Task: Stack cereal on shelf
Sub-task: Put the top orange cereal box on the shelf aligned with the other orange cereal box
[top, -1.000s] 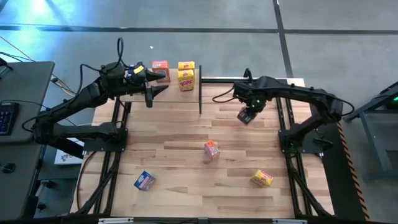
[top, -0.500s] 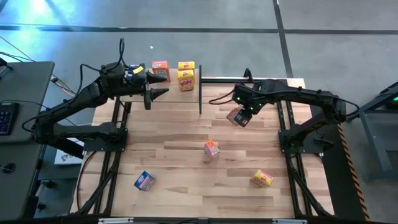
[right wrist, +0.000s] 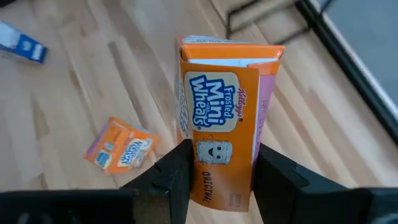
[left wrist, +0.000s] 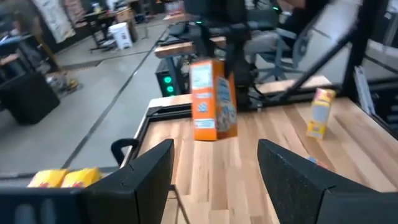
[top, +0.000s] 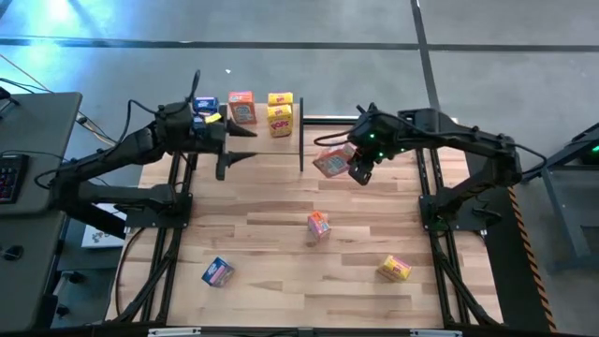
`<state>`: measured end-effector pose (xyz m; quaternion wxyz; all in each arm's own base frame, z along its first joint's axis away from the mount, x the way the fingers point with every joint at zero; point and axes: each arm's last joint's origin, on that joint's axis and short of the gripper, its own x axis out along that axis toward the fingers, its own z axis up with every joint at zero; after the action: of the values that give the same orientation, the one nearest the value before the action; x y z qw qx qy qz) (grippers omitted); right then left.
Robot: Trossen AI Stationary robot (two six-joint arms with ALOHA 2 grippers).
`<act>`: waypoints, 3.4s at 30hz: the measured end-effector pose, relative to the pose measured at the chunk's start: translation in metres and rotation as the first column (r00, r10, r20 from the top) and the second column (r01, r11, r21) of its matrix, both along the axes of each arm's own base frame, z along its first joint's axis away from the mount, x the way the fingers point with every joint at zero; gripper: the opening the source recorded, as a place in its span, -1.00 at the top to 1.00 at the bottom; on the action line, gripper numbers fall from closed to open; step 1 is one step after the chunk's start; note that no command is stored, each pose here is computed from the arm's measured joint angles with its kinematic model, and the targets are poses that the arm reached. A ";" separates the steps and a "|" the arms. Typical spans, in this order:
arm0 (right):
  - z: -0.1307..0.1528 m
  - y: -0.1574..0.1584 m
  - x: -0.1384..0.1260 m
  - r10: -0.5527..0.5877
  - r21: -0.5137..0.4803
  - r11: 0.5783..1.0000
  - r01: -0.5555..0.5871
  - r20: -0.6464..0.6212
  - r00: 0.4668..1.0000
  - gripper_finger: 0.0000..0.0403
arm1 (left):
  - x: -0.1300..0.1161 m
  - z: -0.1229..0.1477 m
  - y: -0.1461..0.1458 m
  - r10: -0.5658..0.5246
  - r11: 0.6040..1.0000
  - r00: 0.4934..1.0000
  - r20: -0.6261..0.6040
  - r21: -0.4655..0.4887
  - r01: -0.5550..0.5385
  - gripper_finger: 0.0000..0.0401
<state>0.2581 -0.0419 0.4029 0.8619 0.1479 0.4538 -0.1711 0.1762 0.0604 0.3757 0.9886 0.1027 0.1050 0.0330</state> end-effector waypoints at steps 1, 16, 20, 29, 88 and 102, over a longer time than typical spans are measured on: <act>0.003 0.001 0.001 0.021 -0.014 1.000 -0.021 0.018 1.000 0.33 | 0.002 -0.001 -0.002 -0.015 1.000 1.000 -0.004 0.012 0.015 -0.11; 0.007 0.017 0.031 0.264 -0.171 0.955 -0.242 0.117 0.957 0.33 | 0.035 -0.018 -0.006 -0.045 0.995 0.996 -0.076 -0.091 0.038 -0.11; -0.008 0.019 0.047 0.287 -0.162 0.948 -0.274 0.062 0.956 0.33 | 0.042 -0.024 -0.004 -0.040 0.992 0.994 -0.100 -0.123 0.028 -0.11; -0.043 0.022 0.082 0.332 -0.146 0.931 -0.335 -0.041 0.942 0.33 | 0.056 -0.036 -0.008 -0.072 0.983 0.985 -0.154 -0.180 0.044 -0.11; -0.067 0.027 0.121 0.374 -0.083 0.926 -0.368 0.080 0.924 0.33 | 0.066 -0.046 -0.024 -0.029 0.974 0.975 -0.222 -0.224 -0.022 -0.11; -0.101 0.025 0.136 0.389 -0.043 0.919 -0.391 -0.048 0.920 0.33 | 0.033 -0.017 -0.028 0.030 0.982 0.996 -0.084 -0.185 -0.045 -0.11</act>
<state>0.3939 -0.0172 0.3017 0.8734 0.0288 0.4860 -0.0108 0.2092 0.0322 0.3591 0.9880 0.0089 0.1496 0.0374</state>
